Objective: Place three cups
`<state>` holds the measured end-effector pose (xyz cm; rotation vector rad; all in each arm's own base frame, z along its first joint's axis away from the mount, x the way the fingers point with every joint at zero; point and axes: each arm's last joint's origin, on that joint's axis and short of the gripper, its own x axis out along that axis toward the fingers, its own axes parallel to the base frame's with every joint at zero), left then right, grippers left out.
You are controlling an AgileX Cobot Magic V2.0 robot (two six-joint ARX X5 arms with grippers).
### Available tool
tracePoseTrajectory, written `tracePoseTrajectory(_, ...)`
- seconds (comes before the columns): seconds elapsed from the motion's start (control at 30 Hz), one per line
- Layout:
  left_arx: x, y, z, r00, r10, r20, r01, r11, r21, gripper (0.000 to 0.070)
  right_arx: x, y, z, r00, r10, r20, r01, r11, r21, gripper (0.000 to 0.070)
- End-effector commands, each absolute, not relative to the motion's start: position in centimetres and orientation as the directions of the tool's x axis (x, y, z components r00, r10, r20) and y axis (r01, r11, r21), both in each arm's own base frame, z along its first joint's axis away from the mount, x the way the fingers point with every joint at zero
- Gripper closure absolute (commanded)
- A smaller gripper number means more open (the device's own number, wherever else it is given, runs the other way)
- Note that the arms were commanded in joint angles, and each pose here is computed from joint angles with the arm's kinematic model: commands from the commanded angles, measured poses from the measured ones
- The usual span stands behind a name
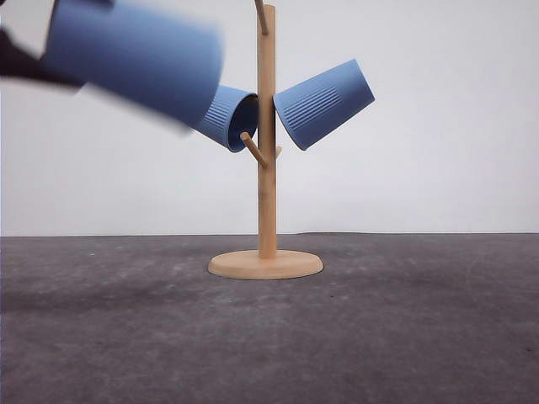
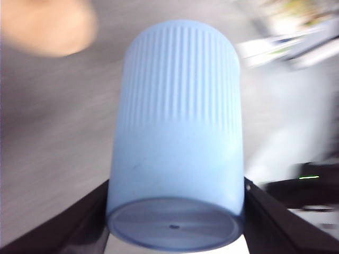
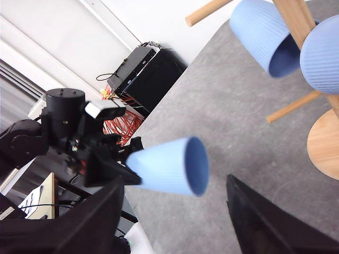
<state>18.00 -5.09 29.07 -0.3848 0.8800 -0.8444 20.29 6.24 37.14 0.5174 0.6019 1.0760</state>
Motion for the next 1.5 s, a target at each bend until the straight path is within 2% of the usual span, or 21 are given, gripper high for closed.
tracePoseTrajectory(0.0, 18.1, -5.2, 29.8, 0.410, -0.704, -0.579, 0.533, 0.701, -0.474, 0.0340, 20.4, 6.3, 37.7, 0.348, 0.919, -0.188, -0.673, 0.384, 0.632, 0.0314)
tracePoseTrajectory(0.13, 18.0, -5.8, 30.6, 0.462, -0.618, -0.636, 0.485, 0.777, -0.401, 0.0339, 20.4, 6.3, 37.7, 0.349, 0.918, -0.188, -0.675, 0.385, 0.630, 0.0314)
tracePoseTrajectory(0.4, 17.5, -8.1, 31.9, 0.521, -0.531, -0.668, 0.431, 0.839, -0.331, 0.0334, 20.4, 6.3, 37.7, 0.349, 0.918, -0.189, -0.679, 0.387, 0.624, 0.0314)
tracePoseTrajectory(0.63, 18.5, -10.5, 31.4, 0.524, -0.532, -0.665, 0.374, 0.845, -0.382, 0.0333, 20.4, 6.3, 37.6, 0.354, 0.914, -0.197, -0.673, 0.395, 0.625, 0.0314)
tracePoseTrajectory(0.87, 20.0, -12.3, 31.1, 0.556, -0.488, -0.673, 0.337, 0.872, -0.354, 0.0333, 20.2, 6.0, 36.4, 0.430, 0.847, -0.314, -0.599, 0.527, 0.603, 0.0317)
tracePoseTrajectory(1.1, 21.5, -14.0, 32.3, 0.571, -0.477, -0.668, 0.349, 0.878, -0.328, 0.0334, 20.0, 5.3, 35.3, 0.492, 0.748, -0.446, -0.529, 0.663, 0.529, 0.0317)
tracePoseTrajectory(1.23, 22.6, -15.4, 32.6, 0.567, -0.465, -0.680, 0.355, 0.883, -0.308, 0.0334, 20.0, 5.0, 35.2, 0.510, 0.725, -0.463, -0.516, 0.688, 0.510, 0.0317)
tracePoseTrajectory(1.47, 24.7, -17.4, 32.1, 0.574, -0.390, -0.720, 0.323, 0.916, -0.239, 0.0335, 20.1, 5.0, 35.2, 0.513, 0.723, -0.463, -0.518, 0.690, 0.505, 0.0317)
